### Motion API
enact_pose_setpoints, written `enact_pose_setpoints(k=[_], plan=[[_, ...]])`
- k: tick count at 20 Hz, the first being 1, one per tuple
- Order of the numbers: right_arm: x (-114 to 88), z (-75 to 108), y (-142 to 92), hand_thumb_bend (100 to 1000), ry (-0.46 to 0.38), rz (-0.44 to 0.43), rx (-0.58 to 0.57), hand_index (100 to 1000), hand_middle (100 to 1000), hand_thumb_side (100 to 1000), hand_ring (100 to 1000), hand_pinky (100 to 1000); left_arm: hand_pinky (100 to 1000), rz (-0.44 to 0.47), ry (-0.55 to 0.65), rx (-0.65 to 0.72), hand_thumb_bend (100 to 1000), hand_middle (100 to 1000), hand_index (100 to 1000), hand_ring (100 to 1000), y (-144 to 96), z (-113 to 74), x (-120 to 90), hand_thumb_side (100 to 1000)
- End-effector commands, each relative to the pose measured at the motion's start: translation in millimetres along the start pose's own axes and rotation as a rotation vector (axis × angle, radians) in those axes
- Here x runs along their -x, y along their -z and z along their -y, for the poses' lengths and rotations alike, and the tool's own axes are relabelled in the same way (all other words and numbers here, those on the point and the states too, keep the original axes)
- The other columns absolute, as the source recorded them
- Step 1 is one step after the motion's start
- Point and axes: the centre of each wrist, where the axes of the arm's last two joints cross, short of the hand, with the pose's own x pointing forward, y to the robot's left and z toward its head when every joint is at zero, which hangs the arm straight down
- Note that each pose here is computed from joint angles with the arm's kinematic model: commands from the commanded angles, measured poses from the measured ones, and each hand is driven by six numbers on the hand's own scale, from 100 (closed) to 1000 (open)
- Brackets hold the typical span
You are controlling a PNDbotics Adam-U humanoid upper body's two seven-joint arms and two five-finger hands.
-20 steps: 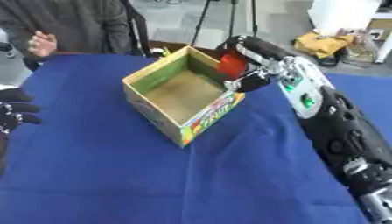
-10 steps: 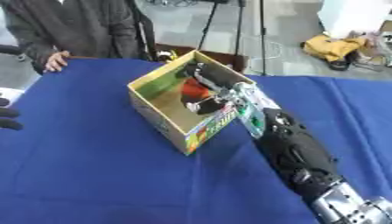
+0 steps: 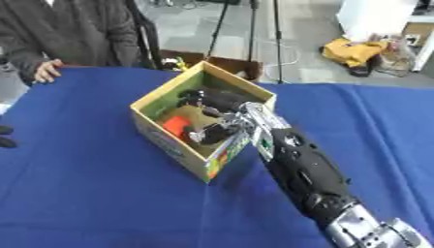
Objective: Pick up objects on the table and place them in the box.
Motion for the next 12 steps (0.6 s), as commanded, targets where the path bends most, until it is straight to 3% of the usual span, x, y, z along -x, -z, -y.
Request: enact_pose_setpoints(k=[1, 3, 5, 7, 9, 12], plan=[[-3.9, 42.4, -4.2, 100, 0.029, 0.012, 0.206, 856, 843, 440, 946, 762, 522, 0.011, 0.016, -0.017, 650, 588, 694, 583, -1.2, -6.2, -3.1, 828], [-10.9, 57.2, -9.9, 100, 0.131, 0.029, 0.306, 841, 821, 487, 958, 727, 522, -0.007, 0.032, -0.040, 650, 588, 692, 583, -6.0, -12.4, 0.7, 828], [-18.4, 66.2, -20.6, 100, 0.315, 0.047, 0.387, 834, 811, 544, 969, 708, 521, -0.028, 0.052, -0.071, 649, 588, 692, 582, -11.7, -19.8, 5.2, 829], [-28.0, 69.9, -36.7, 100, 0.525, 0.078, 0.430, 823, 795, 658, 982, 683, 519, -0.053, 0.072, -0.102, 649, 588, 690, 583, -17.8, -27.9, 10.2, 830], [-41.1, 70.6, -59.2, 100, 0.720, 0.144, 0.443, 817, 792, 691, 985, 676, 519, -0.076, 0.091, -0.134, 648, 588, 689, 584, -23.4, -35.5, 14.8, 831], [-53.3, 74.0, -84.2, 100, 0.869, 0.188, 0.447, 814, 788, 704, 985, 672, 519, -0.093, 0.105, -0.161, 648, 589, 689, 585, -27.5, -41.0, 19.0, 831]])
